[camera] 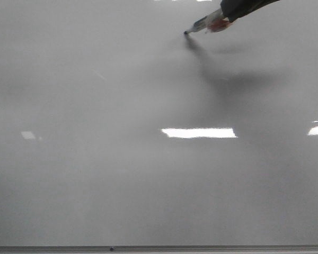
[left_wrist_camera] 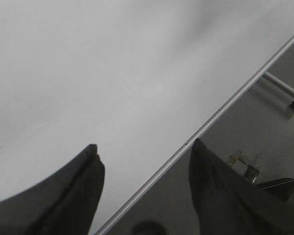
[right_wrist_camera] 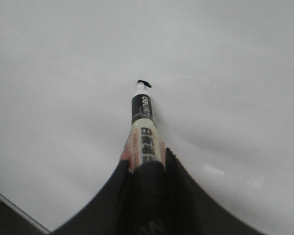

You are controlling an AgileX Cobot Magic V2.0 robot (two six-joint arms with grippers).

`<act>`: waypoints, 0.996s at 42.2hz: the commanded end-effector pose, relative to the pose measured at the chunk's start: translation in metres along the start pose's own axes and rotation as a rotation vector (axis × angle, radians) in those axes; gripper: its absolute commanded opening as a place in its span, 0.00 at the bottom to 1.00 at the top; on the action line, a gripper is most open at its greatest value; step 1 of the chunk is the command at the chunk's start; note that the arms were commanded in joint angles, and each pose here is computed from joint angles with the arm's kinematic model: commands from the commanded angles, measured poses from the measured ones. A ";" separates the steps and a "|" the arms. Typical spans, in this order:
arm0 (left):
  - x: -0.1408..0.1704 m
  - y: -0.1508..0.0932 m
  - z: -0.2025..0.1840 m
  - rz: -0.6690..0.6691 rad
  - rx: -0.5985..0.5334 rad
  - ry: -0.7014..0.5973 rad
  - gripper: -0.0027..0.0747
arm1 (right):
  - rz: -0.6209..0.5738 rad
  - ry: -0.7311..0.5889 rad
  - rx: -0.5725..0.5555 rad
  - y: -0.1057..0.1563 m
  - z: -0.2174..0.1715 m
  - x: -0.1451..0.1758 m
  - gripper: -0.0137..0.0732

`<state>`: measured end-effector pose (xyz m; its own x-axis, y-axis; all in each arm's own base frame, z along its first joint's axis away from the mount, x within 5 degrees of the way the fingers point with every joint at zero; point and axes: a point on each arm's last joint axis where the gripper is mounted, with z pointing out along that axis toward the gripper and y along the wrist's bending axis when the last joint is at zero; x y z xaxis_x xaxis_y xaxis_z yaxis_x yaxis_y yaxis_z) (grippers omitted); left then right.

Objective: Write number 9 on whiteboard

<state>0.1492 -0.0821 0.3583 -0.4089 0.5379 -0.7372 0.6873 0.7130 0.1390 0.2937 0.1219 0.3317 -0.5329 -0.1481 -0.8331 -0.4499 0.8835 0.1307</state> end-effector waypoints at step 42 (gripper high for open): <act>-0.012 0.002 -0.009 -0.026 -0.027 -0.098 0.53 | -0.063 0.286 -0.041 -0.008 0.023 0.028 0.09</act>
<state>0.1494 -0.0822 0.3586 -0.4070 0.5358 -0.7398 0.6863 0.7138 0.1394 0.2994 0.1161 0.3003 -0.6773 -0.3098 -0.6673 -0.4984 0.8604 0.1064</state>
